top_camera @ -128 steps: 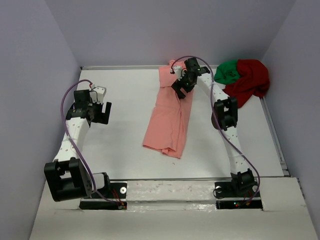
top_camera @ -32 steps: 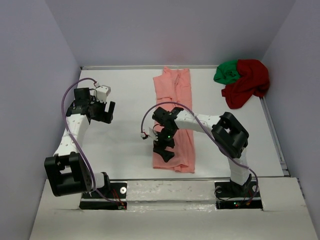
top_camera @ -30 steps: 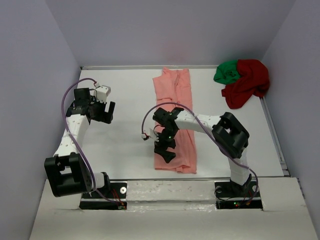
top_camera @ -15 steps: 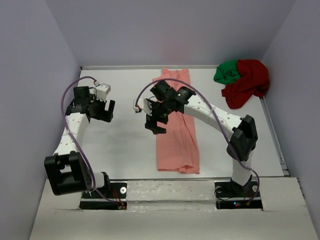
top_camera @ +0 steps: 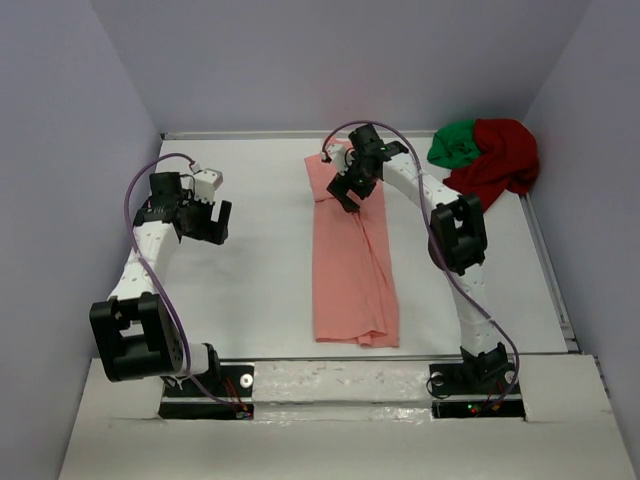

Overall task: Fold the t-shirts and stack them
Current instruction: Rotate the tshirt 90 degrees

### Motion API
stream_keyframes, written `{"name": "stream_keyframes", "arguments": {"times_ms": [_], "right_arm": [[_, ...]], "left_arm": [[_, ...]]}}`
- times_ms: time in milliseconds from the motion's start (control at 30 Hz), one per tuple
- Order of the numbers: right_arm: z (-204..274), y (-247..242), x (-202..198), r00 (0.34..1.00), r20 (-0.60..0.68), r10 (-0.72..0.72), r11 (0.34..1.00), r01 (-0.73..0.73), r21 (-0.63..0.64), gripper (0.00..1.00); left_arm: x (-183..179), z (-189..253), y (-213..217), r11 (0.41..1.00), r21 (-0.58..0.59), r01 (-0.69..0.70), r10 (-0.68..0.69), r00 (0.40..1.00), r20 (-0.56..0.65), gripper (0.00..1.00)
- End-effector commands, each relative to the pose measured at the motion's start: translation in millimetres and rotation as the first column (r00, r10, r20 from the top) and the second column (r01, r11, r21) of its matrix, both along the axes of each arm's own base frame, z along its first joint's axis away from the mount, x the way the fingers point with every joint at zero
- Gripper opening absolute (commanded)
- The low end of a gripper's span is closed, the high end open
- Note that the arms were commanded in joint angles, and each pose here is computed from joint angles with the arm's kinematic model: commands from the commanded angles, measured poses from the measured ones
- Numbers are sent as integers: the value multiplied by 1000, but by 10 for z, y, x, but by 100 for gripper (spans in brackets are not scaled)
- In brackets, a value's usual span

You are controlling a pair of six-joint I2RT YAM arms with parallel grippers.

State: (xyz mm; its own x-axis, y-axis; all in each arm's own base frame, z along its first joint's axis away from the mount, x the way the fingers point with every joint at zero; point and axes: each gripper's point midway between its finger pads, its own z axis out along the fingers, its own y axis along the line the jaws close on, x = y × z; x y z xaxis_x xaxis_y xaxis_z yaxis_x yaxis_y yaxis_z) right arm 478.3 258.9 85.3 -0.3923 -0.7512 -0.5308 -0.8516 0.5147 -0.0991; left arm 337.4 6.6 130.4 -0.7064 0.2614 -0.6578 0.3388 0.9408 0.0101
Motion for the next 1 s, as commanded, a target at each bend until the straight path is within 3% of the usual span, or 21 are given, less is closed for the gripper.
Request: {"name": "stream_keyframes", "arguments": {"times_ms": [0,833,967], "right_arm": [[273,249,175,998,69,7,998,-10,56,100],[-370,143,239,991,-121,-60,992,73,107,100],[-335,182,275,983,-172,-67,977,99,186,100]], "left_arm": [[38,42,-29,1000,-18,10,-10,1000,16,99],[37,-25,-35,1000,-26,17,-17,1000,-18,99],[16,-22,-33,1000,-23,12,-13,1000,-22,99]]}}
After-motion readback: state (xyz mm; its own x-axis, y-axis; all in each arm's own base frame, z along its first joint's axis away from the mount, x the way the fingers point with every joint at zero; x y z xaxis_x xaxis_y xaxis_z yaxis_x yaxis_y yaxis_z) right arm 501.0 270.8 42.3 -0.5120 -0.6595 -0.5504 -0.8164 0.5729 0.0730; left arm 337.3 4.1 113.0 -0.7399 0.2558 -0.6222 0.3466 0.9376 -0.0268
